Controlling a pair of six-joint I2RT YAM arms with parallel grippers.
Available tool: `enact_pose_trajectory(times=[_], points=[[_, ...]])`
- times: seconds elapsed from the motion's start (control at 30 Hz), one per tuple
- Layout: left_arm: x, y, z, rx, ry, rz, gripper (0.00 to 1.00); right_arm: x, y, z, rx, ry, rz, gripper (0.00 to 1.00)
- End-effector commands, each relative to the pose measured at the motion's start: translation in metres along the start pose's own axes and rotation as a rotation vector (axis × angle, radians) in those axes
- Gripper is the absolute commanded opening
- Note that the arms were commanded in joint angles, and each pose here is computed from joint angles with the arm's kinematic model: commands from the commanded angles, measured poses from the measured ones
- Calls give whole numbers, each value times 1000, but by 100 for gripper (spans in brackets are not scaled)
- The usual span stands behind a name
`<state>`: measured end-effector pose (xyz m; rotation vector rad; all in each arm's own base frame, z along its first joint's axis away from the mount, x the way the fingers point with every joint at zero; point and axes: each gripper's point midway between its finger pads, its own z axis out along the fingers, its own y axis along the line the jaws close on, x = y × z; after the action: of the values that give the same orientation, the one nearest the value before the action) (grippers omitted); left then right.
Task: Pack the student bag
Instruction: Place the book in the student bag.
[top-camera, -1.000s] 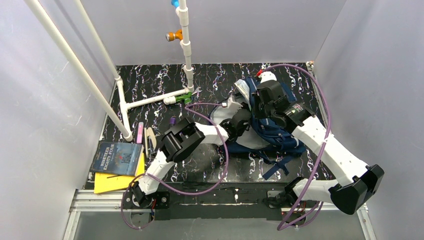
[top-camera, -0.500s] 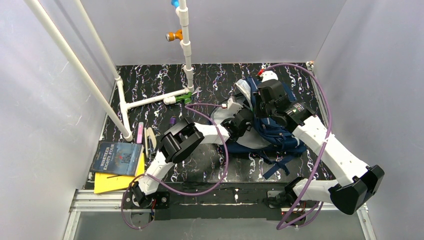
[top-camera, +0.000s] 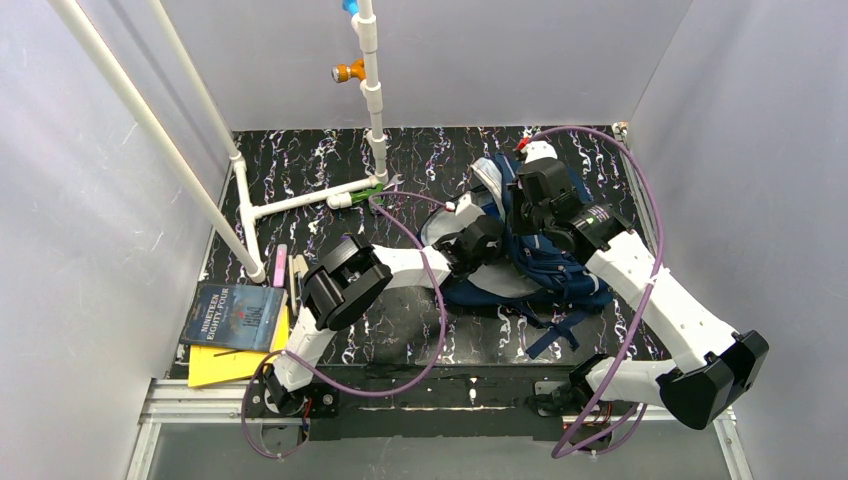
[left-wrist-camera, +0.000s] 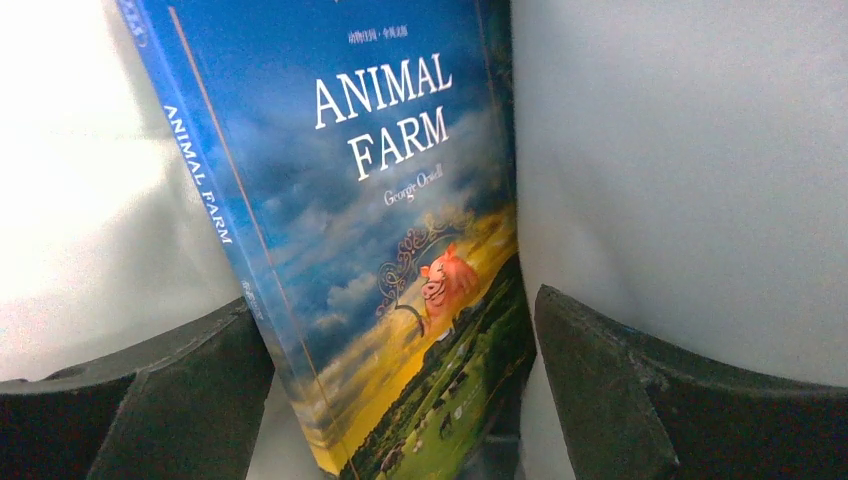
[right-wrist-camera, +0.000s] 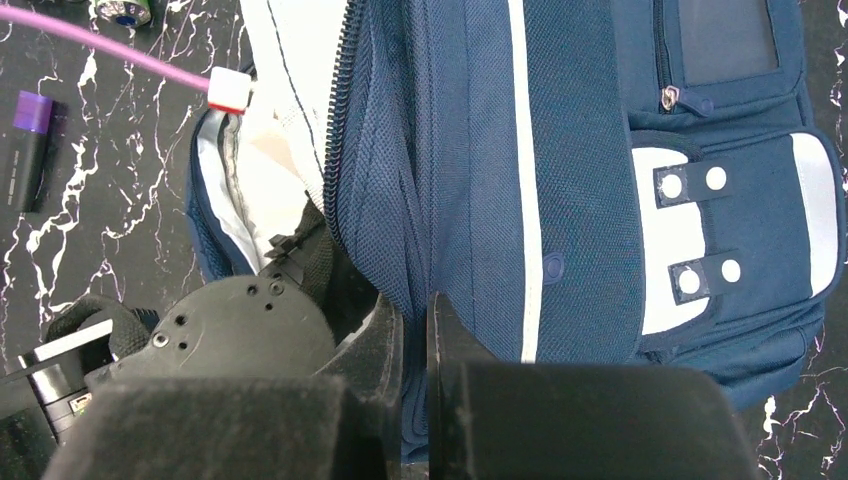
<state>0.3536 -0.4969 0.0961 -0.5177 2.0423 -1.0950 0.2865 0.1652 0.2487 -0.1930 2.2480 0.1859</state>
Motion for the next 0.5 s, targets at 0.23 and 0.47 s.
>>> enact_pose_trajectory(times=[0.23, 0.47], points=[[-2, -40, -3, -80, 146, 215, 97, -52, 17, -18, -96, -187, 75, 1], [-2, -8, -10, -139, 340, 345, 96, -46, 16, -14, -102, -179, 74, 1]])
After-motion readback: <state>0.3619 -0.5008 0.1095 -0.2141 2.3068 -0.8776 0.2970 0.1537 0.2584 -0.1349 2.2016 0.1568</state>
